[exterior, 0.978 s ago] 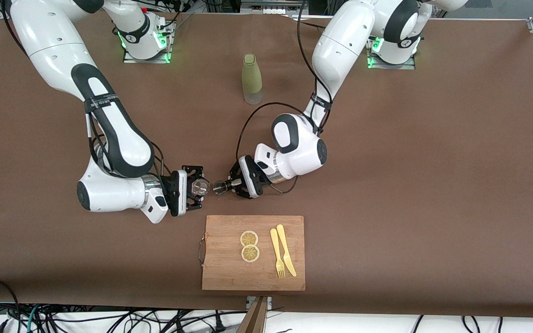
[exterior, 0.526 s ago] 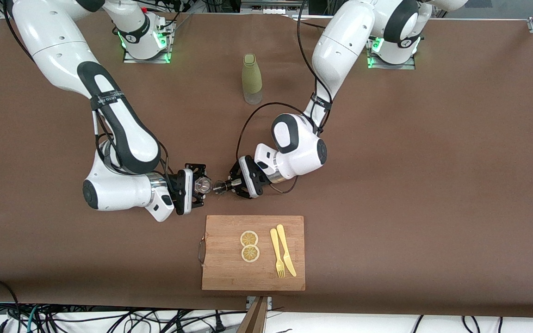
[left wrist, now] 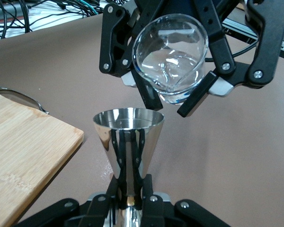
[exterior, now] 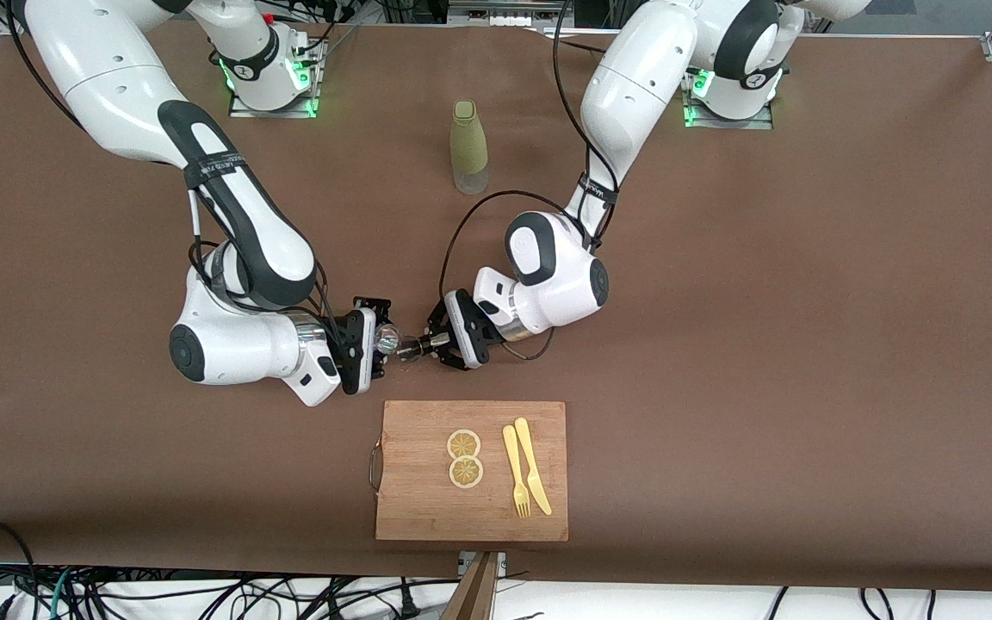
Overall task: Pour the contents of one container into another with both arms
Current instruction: 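Tilt the beaker with the right gripper to pour into the jigger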
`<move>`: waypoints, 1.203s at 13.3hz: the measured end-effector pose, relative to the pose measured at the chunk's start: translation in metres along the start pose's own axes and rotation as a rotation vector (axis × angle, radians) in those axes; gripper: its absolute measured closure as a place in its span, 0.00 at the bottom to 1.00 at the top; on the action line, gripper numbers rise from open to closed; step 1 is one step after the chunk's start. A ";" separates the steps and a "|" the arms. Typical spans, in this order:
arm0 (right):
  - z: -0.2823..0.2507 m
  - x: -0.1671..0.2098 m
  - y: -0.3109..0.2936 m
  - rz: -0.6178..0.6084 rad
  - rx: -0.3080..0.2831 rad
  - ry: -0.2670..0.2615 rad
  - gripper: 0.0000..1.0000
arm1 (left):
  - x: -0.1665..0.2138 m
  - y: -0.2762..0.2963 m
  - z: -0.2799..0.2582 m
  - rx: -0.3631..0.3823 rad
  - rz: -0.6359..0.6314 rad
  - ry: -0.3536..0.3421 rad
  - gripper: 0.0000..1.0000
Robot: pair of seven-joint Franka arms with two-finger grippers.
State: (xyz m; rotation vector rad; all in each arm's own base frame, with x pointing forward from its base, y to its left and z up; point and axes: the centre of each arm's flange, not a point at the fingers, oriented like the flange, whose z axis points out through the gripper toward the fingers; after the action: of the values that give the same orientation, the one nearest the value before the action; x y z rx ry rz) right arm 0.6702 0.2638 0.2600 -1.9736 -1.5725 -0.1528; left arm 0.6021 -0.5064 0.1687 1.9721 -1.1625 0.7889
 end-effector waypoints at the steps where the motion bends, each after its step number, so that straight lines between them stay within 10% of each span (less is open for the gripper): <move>1: 0.000 0.000 0.000 0.004 -0.001 -0.004 0.70 | 0.000 0.000 0.000 0.000 0.016 0.002 0.78; 16: -0.002 0.015 -0.005 0.017 -0.060 -0.096 0.73 | -0.021 -0.008 -0.001 -0.011 0.133 0.029 0.78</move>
State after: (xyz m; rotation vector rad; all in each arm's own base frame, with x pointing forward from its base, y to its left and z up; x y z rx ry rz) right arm 0.6701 0.2765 0.2704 -2.0673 -1.6288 -0.1001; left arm 0.6005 -0.4925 0.1507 1.8833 -1.2880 0.8736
